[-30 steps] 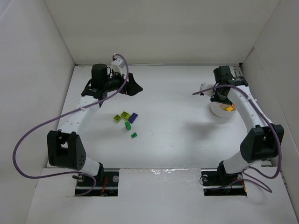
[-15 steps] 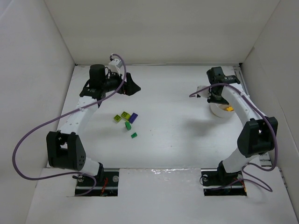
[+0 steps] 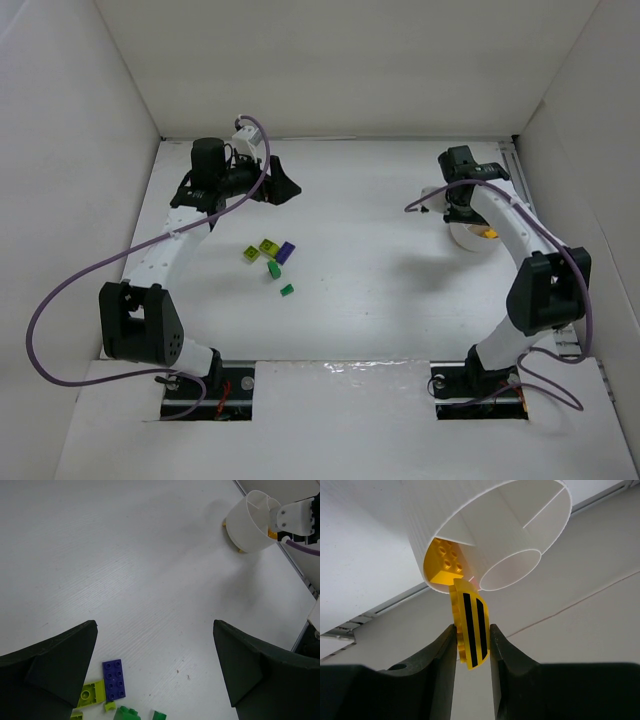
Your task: Sort the legos into containers by color
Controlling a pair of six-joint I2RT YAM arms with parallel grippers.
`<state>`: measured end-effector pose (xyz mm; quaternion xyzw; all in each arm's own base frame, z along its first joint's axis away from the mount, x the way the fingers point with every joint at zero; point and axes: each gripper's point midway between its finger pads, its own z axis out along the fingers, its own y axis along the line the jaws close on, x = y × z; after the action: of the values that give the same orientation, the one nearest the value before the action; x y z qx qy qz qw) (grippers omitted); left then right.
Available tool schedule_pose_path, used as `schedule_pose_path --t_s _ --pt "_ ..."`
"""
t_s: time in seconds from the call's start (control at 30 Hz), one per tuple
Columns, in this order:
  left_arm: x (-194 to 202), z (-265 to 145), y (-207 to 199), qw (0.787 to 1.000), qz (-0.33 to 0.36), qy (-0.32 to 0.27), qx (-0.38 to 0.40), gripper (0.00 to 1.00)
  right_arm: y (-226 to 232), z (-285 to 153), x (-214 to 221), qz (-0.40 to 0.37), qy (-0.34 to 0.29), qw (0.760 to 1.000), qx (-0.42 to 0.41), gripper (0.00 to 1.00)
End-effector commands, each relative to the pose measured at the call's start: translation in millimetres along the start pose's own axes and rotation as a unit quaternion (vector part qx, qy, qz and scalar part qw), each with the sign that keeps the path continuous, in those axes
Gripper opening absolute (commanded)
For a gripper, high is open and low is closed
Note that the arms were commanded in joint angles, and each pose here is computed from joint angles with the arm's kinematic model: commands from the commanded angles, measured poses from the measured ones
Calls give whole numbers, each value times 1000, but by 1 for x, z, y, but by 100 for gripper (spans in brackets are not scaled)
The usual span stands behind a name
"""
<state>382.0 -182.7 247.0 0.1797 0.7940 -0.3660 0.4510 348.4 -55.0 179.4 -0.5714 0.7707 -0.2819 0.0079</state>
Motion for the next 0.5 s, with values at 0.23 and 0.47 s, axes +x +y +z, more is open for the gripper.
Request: schedule_pose_path --t_s 0.23,0.47 --pt "-17 -10 -10 999 23 -31 8 100 2 6 -1 0 22 1000 -1 12" --pt "-14 -12 -5 999 19 -30 4 100 8 8 -7 -12 22 1000 -6 15"
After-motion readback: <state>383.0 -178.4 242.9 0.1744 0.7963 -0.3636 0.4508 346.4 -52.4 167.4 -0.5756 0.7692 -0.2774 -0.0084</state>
